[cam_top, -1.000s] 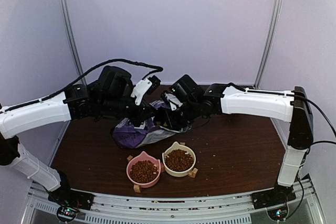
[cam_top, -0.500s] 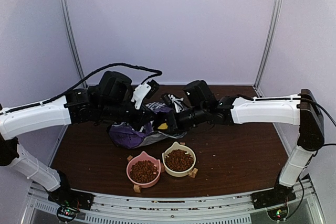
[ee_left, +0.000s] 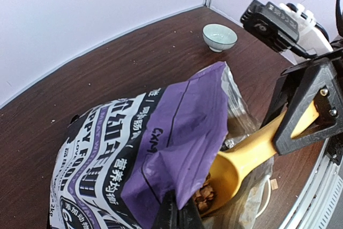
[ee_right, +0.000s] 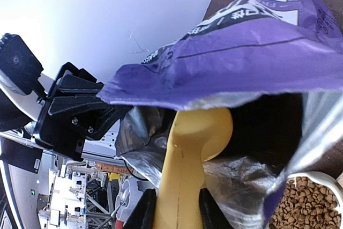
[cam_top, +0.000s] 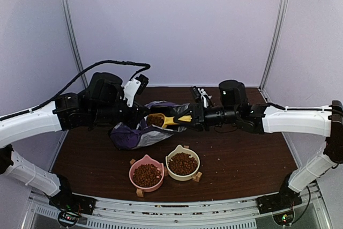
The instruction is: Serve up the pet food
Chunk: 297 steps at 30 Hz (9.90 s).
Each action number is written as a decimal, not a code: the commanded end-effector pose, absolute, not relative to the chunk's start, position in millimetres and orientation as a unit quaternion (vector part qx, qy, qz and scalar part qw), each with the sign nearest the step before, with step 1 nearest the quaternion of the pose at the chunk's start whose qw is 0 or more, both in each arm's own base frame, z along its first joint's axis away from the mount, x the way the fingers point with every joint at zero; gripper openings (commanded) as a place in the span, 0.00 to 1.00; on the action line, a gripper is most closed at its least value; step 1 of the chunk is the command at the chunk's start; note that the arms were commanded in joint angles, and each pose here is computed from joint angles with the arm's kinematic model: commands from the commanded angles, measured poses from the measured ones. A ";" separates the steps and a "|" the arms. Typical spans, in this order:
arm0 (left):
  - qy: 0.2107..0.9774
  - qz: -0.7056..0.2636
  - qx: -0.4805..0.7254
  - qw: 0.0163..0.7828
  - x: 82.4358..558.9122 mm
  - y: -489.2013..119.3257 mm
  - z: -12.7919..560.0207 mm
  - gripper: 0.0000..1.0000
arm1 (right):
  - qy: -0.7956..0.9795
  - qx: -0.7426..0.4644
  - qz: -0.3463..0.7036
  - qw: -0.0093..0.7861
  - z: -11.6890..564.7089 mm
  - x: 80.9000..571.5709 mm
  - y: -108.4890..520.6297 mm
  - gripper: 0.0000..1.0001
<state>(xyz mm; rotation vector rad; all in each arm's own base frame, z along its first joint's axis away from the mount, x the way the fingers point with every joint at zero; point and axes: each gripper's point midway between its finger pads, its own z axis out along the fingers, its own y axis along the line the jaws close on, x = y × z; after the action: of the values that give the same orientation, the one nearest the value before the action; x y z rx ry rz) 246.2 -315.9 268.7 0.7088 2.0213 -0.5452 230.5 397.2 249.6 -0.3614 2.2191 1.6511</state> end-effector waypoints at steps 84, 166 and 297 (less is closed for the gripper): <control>0.859 -0.145 0.127 0.474 306.0 -192.4 264.1 0.00 | 0.792 -0.140 0.584 0.111 239.2 125.1 346.9 0.20; 0.848 -0.178 0.160 0.473 299.8 -207.0 278.8 0.00 | 0.874 -0.291 0.324 0.215 262.2 156.5 366.1 0.19; 0.702 -0.289 0.509 0.406 227.9 -322.6 349.0 0.00 | 0.639 -0.534 0.209 0.512 297.7 247.0 342.3 0.00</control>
<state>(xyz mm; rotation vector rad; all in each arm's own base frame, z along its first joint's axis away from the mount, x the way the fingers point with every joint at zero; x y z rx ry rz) 229.1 -315.3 306.5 1.3078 1.9340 -0.7012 236.9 345.4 273.6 -1.3545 1.5753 0.5550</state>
